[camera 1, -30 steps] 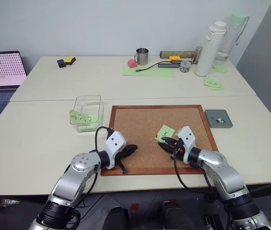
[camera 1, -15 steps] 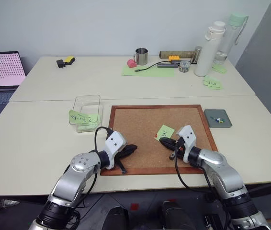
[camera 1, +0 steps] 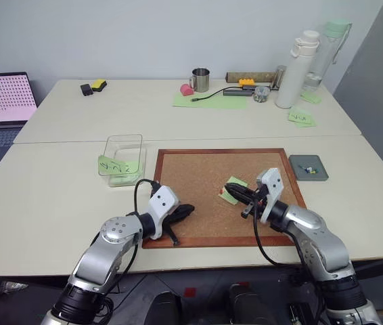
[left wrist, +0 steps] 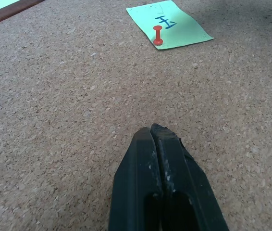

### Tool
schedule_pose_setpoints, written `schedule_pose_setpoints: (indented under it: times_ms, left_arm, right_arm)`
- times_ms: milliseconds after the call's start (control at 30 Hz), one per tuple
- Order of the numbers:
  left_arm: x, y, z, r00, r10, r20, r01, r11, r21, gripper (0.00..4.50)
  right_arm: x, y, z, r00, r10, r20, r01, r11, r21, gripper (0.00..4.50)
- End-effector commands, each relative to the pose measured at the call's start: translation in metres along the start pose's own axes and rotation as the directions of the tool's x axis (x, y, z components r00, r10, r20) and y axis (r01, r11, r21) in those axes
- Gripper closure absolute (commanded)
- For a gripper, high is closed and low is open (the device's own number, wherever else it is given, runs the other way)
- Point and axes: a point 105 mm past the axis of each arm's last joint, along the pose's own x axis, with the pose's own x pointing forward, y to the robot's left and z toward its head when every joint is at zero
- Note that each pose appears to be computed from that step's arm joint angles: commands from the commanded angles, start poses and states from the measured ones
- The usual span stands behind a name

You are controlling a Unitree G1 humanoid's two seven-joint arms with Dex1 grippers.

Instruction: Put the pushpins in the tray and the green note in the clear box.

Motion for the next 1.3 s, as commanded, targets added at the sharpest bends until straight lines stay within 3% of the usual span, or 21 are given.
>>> schedule_pose_setpoints:
  times_ms: [33, 233, 433, 700, 933, 1233, 1300]
  left_arm:
    - [-0.001, -0.007, -0.034, 0.992, -0.020, -0.124, 0.012, 0.997, -0.070, 4.50]
    - [-0.002, -0.008, -0.035, 0.992, -0.023, -0.126, 0.014, 0.997, -0.074, 4.50]
    - [0.000, -0.005, -0.034, 0.992, -0.025, -0.125, 0.016, 0.997, -0.070, 4.50]
    - [-0.001, -0.003, -0.032, 0.992, -0.024, -0.126, 0.017, 0.998, -0.058, 4.50]
    - [-0.004, -0.004, -0.035, 0.991, -0.017, -0.131, 0.009, 0.998, -0.062, 4.50]
    - [-0.004, -0.004, -0.036, 0.991, -0.012, -0.130, 0.004, 0.998, -0.064, 4.50]
    - [-0.003, -0.003, -0.036, 0.991, -0.013, -0.130, 0.005, 0.998, -0.064, 4.50]
  right_arm:
    - [-0.019, -0.039, 0.031, 0.979, -0.189, 0.074, 0.189, 0.982, 0.009, 4.46]
    - [-0.062, -0.127, 0.043, 0.860, -0.510, 0.023, 0.509, 0.860, 0.037, 4.46]
    - [-0.080, -0.180, 0.050, 0.779, -0.628, -0.001, 0.625, 0.776, 0.082, 4.46]
    - [-0.076, -0.215, 0.037, 0.749, -0.661, -0.043, 0.659, 0.736, 0.155, 4.46]
    - [-0.074, -0.221, 0.023, 0.751, -0.655, -0.084, 0.658, 0.732, 0.175, 4.46]
    - [-0.075, -0.224, 0.023, 0.749, -0.658, -0.077, 0.660, 0.731, 0.171, 2.64]
    - [-0.076, -0.224, 0.024, 0.749, -0.658, -0.073, 0.660, 0.732, 0.170, 2.64]
